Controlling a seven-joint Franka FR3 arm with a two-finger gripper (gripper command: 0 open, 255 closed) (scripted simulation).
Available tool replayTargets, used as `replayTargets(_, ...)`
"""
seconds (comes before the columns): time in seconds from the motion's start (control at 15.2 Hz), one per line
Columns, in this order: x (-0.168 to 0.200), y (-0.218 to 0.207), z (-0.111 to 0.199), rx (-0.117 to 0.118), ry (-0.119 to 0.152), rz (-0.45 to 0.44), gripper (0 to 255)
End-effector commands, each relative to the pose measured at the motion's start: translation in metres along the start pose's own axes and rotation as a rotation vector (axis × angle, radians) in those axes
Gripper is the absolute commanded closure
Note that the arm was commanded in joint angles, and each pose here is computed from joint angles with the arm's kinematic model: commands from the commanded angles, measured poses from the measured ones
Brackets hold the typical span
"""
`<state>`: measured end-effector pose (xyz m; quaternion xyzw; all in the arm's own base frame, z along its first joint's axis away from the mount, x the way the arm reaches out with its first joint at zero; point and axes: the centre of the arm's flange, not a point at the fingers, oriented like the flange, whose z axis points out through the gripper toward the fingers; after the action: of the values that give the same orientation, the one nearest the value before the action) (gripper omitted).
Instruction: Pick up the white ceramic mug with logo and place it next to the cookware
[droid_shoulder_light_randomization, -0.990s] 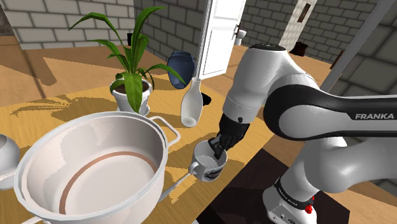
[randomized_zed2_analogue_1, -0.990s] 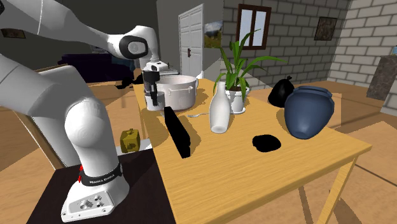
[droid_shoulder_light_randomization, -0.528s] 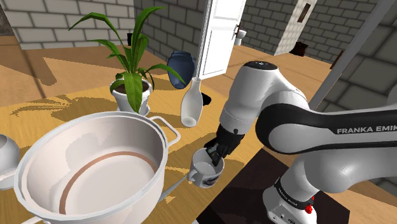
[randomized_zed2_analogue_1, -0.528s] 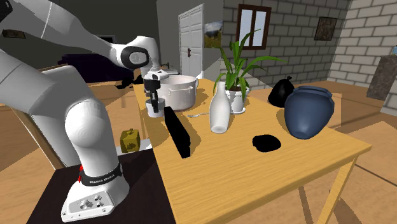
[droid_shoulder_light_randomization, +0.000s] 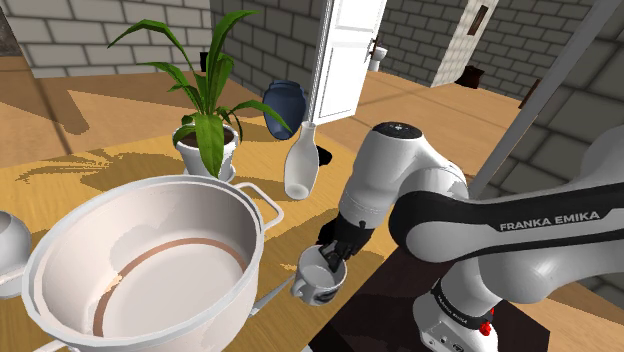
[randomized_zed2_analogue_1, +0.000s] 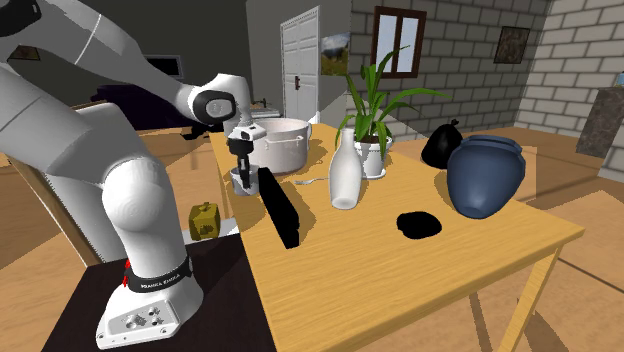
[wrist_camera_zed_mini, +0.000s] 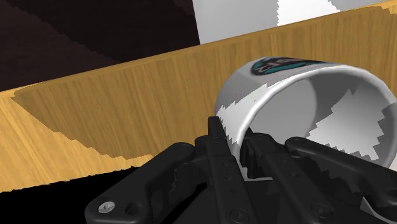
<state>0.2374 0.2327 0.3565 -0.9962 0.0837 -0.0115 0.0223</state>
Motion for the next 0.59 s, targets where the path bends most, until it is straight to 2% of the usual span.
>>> replayTargets(0.0,-0.0001,0.001,0.0084,0.001,0.001,0.0,255)
replayTargets(0.46,-0.0001,0.001,0.0084,0.001,0.001,0.0,255)
replayTargets(0.53,-0.0001,0.0011,0.0084,0.001,0.001,0.0,0)
